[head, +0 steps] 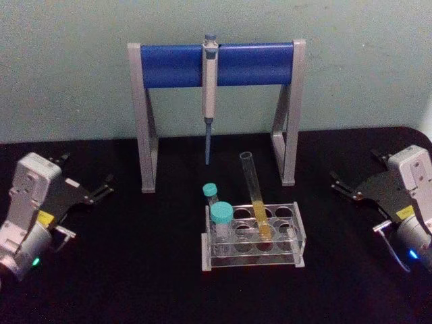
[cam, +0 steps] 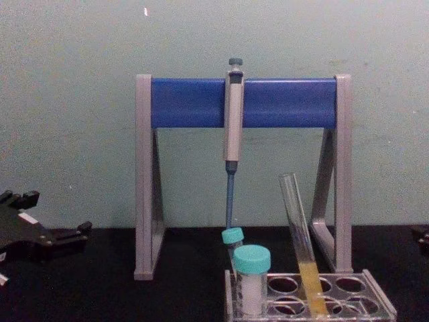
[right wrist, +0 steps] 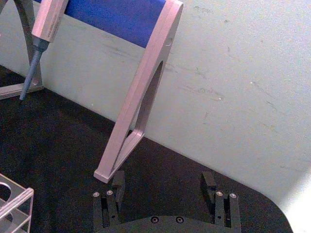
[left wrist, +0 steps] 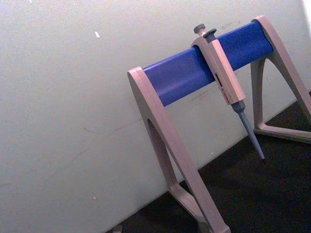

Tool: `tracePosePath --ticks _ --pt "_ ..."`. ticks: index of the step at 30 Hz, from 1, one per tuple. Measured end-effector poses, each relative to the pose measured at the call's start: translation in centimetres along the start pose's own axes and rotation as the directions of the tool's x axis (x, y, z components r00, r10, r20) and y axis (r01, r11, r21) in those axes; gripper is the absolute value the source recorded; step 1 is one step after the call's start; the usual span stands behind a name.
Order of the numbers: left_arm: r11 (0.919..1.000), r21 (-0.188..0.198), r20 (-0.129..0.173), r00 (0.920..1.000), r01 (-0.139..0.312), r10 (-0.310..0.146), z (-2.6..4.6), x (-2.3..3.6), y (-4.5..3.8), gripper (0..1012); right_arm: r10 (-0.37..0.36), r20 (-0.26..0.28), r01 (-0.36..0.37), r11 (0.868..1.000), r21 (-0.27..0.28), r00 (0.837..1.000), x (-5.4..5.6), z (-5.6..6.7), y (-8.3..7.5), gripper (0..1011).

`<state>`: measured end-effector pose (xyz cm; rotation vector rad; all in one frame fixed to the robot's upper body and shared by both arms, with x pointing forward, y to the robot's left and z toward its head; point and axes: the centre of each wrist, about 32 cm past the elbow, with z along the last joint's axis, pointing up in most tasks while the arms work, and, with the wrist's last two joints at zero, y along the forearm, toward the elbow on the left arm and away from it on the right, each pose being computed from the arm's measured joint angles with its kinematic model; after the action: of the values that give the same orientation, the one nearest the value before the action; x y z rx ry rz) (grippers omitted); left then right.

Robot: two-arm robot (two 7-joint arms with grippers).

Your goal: Pick up the test tube from the test tube rack, shake it, then place it back into the test tube rack.

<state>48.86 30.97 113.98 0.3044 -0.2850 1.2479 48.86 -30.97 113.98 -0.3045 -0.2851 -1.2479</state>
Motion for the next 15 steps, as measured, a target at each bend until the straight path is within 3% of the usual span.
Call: tracePosePath --ticks 15 --pt "1.0 0.0 0.0 1.0 0.0 0.0 0.0 0.0 0.0 1001 0.0 0.0 0.0 1.0 0.0 1.0 0.0 0.0 0.0 1000"
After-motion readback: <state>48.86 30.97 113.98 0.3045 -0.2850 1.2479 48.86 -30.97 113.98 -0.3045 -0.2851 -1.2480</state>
